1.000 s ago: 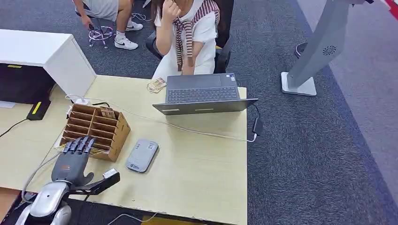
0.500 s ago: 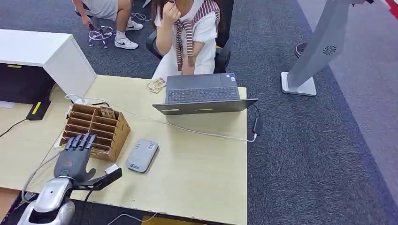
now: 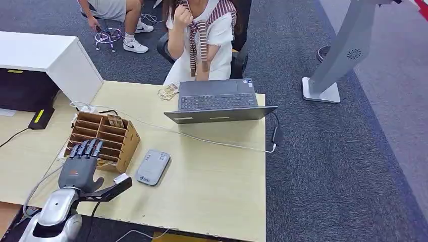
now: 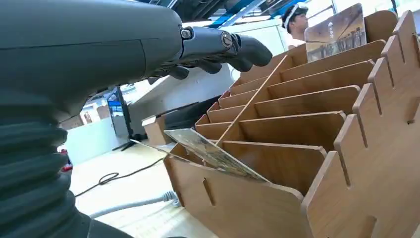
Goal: Pass the card to the sensor for recognition and then transmit it.
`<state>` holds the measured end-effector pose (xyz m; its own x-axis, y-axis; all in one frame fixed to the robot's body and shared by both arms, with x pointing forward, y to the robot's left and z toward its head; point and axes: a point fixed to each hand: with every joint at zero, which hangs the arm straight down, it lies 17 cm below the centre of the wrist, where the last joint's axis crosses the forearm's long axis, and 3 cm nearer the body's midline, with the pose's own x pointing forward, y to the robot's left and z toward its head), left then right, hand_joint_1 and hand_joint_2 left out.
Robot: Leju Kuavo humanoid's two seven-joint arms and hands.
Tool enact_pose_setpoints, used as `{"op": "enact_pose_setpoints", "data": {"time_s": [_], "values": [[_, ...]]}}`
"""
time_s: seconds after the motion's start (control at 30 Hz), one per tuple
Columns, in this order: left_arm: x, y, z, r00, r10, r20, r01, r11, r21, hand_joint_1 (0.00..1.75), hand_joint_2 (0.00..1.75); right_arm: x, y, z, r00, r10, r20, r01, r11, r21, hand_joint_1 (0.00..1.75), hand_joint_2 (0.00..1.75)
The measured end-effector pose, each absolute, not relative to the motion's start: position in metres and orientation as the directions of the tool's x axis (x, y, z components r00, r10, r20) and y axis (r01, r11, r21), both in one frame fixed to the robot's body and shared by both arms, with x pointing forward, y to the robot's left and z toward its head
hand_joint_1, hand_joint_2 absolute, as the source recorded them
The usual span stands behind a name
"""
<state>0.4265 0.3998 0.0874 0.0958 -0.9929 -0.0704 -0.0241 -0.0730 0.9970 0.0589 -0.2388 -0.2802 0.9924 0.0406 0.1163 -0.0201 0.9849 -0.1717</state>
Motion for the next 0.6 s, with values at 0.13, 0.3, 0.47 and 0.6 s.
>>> {"op": "enact_pose_setpoints", "data": {"time_s": [0.13, 0.3, 0.47, 0.6], "values": [[0.4281, 0.3998, 0.0895, 0.096, -0.993, -0.07, -0.029, -0.073, 0.997, 0.0, 1.75, 0.0589, -0.239, -0.2802, 0.992, 0.042, 0.116, -0.022, 0.985, -0.172, 0.0, 1.75], [0.4302, 0.3998, 0.0923, 0.097, -0.993, -0.069, -0.035, -0.073, 0.997, 1.75, 1.75, 0.0586, -0.2392, -0.2803, 0.993, 0.037, 0.116, -0.016, 0.985, -0.172, 0.0, 1.75], [0.4303, 0.3997, 0.0923, 0.096, -0.993, -0.072, -0.035, -0.076, 0.997, 1.75, 1.75, 0.0585, -0.2391, -0.2803, 0.993, 0.037, 0.115, -0.017, 0.985, -0.172, 0.0, 1.75], [0.4303, 0.3997, 0.0924, 0.096, -0.993, -0.072, -0.035, -0.075, 0.997, 1.75, 1.75, 0.0585, -0.2392, -0.2803, 0.992, 0.042, 0.115, -0.022, 0.985, -0.173, 0.0, 1.75]]}}
